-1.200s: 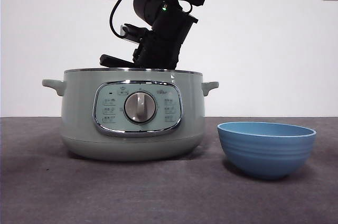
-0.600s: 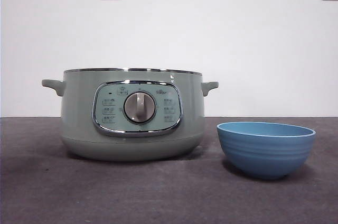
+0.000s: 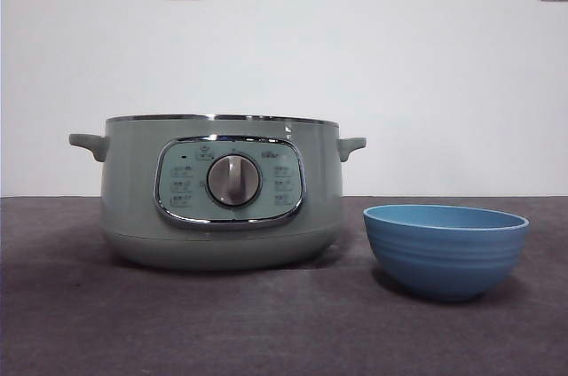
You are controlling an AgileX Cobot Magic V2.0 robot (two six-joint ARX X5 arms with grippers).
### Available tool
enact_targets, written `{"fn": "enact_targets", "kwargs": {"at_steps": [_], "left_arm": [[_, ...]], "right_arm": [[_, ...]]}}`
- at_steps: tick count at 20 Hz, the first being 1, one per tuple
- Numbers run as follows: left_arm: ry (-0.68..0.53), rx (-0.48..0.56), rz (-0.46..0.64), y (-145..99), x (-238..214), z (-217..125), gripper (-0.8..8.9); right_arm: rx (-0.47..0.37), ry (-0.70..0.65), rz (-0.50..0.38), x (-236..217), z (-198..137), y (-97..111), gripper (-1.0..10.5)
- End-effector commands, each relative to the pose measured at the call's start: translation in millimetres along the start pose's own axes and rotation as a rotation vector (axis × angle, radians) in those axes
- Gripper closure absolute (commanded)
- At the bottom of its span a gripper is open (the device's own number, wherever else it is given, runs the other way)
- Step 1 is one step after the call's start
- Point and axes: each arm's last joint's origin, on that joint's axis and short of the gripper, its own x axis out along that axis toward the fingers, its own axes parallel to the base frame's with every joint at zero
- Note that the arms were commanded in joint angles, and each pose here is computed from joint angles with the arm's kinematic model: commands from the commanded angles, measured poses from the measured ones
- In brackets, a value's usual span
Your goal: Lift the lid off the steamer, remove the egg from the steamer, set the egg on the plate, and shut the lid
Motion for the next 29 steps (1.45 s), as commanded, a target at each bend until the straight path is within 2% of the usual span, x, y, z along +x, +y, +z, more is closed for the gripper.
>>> {"fn": "enact_targets", "kwargs": {"at_steps": [1, 5, 12, 23, 29], "left_arm": [[-0.063, 0.014, -0.021, -1, -2, 6, 8.22], [-0.049, 0.014, -0.021, -1, 3, 7, 8.22], [-0.028, 0.013, -0.02, -1, 9, 9, 8.22], [-0.017, 0.013, -0.02, 0, 18, 12, 8.22], [-0.019, 0.013, -0.02, 0, 18, 12, 8.22]], "right_arm": [[-0.012, 0.07, 0.003, 34, -11, 3, 9.6], [-0.002, 0.105, 0.076, 93, -38, 10, 9.6], [0.007, 0.053, 0.081, 145, -67, 15, 9.6], [0.005, 0.112, 0.105, 197, -67, 19, 9.6], [0.003, 0.154, 0.108, 211, -70, 21, 9.6]]}}
